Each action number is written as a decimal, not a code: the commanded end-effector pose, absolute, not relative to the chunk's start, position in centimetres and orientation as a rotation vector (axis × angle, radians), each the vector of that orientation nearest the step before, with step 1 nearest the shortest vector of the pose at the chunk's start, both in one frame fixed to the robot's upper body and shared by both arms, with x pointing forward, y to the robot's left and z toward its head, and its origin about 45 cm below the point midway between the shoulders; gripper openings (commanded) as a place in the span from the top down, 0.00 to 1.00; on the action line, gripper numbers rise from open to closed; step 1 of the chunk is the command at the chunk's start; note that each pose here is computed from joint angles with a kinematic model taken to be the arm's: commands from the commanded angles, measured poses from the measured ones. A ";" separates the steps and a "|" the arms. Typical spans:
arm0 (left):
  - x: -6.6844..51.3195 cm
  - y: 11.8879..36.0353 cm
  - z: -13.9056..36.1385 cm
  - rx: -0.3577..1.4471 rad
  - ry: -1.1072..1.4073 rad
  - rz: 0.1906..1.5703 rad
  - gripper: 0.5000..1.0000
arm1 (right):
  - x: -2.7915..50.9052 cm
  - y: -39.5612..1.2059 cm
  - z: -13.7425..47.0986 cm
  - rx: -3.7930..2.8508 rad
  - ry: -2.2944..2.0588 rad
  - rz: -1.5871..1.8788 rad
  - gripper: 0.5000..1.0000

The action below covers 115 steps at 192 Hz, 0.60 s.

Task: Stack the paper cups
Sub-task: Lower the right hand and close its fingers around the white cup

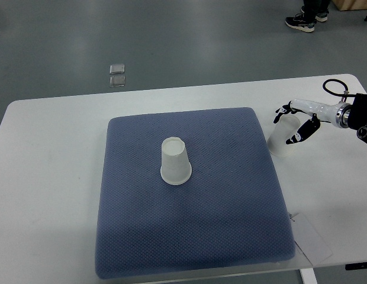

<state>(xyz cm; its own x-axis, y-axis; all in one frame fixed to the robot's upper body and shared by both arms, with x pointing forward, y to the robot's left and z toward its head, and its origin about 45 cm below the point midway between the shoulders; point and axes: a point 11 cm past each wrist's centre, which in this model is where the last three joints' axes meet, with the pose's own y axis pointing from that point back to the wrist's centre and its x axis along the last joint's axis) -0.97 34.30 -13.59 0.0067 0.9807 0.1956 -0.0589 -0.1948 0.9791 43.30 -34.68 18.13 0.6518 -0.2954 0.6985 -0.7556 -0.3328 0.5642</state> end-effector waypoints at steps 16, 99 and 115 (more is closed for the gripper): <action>-1.0 34.3 -13.6 1.314 1.057 1.369 0.00 | 43.3 -34.5 17.8 1.910 -0.825 0.596 0.27; -1.0 34.3 -13.6 1.314 1.057 1.369 0.00 | 43.1 -34.4 17.2 1.905 -0.806 0.588 0.62; -1.0 34.3 -13.6 1.314 1.057 1.369 0.00 | 43.2 -34.4 17.2 1.905 -0.807 0.588 0.80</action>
